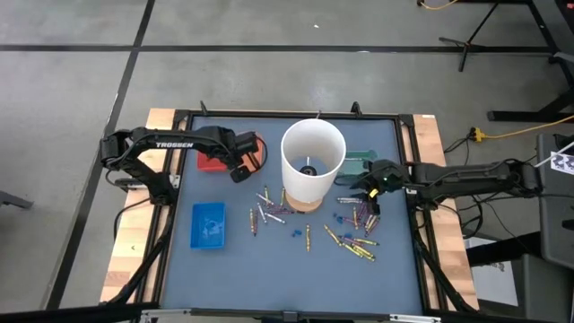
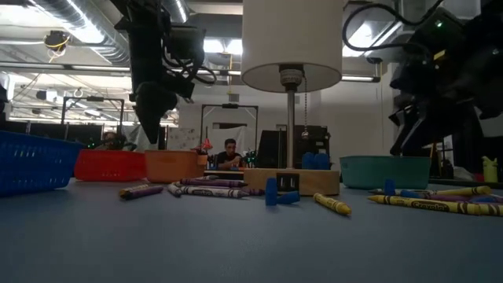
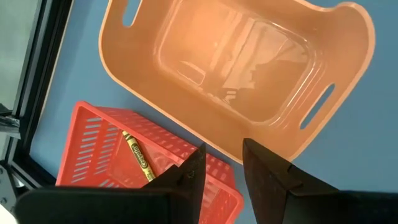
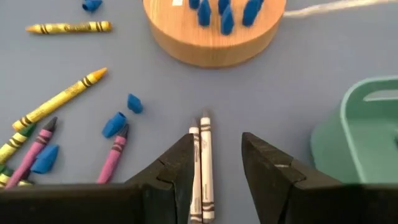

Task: Sort crayons
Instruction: Put the gray crayon into the green bin

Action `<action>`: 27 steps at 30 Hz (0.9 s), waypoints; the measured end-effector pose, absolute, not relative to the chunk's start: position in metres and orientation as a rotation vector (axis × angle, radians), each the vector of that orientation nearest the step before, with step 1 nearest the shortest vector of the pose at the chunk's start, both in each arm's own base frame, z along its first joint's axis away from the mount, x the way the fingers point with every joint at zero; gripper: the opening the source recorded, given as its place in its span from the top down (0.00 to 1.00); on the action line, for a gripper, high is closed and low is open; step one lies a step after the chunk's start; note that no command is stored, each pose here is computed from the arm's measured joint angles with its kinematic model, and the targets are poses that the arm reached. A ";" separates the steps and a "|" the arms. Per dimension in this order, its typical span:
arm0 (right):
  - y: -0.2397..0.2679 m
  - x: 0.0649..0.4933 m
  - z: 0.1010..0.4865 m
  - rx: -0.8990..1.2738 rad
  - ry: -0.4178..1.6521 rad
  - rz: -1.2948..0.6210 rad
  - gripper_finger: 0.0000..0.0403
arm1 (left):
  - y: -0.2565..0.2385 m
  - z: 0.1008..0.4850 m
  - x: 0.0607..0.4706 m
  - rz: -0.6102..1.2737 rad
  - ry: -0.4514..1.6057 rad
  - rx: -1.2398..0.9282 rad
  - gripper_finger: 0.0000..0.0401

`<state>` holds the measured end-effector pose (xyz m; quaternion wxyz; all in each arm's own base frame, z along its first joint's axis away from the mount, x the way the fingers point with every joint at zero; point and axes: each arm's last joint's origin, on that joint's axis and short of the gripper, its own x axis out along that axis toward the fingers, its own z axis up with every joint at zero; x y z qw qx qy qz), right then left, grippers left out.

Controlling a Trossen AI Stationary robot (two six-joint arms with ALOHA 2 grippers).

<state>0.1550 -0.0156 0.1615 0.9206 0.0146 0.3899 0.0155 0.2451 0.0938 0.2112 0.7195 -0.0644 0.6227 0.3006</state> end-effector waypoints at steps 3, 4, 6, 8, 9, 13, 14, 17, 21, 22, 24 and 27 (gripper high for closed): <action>-0.015 0.157 0.157 0.050 0.832 0.068 0.67 | 0.094 0.211 0.245 0.664 1.377 -0.143 0.78; -0.014 0.157 0.156 0.061 0.840 0.088 0.67 | 0.094 0.211 0.245 0.665 1.376 -0.143 0.78; -0.013 0.159 0.153 0.080 0.856 0.124 0.67 | 0.094 0.211 0.245 0.665 1.375 -0.142 0.78; -0.013 0.159 0.150 0.091 0.873 0.140 0.67 | 0.094 0.211 0.245 0.665 1.375 -0.143 0.78; -0.013 0.160 0.149 0.093 0.880 0.141 0.67 | 0.094 0.211 0.245 0.665 1.374 -0.143 0.78; -0.013 0.161 0.146 0.097 0.905 0.142 0.67 | 0.094 0.211 0.246 0.665 1.366 -0.143 0.78; -0.013 0.161 0.145 0.098 0.911 0.142 0.67 | 0.094 0.211 0.246 0.666 1.364 -0.143 0.78; -0.013 0.162 0.143 0.102 0.926 0.142 0.67 | 0.094 0.212 0.247 0.666 1.356 -0.143 0.78; -0.013 0.162 0.140 0.105 0.945 0.142 0.67 | 0.094 0.212 0.247 0.667 1.353 -0.144 0.78; -0.013 0.163 0.139 0.106 0.949 0.142 0.67 | 0.094 0.212 0.247 0.666 1.354 -0.143 0.78; -0.013 0.163 0.138 0.107 0.959 0.141 0.67 | 0.094 0.212 0.247 0.667 1.354 -0.144 0.78; -0.013 0.163 0.135 0.110 0.977 0.141 0.67 | 0.094 0.212 0.247 0.667 1.353 -0.144 0.78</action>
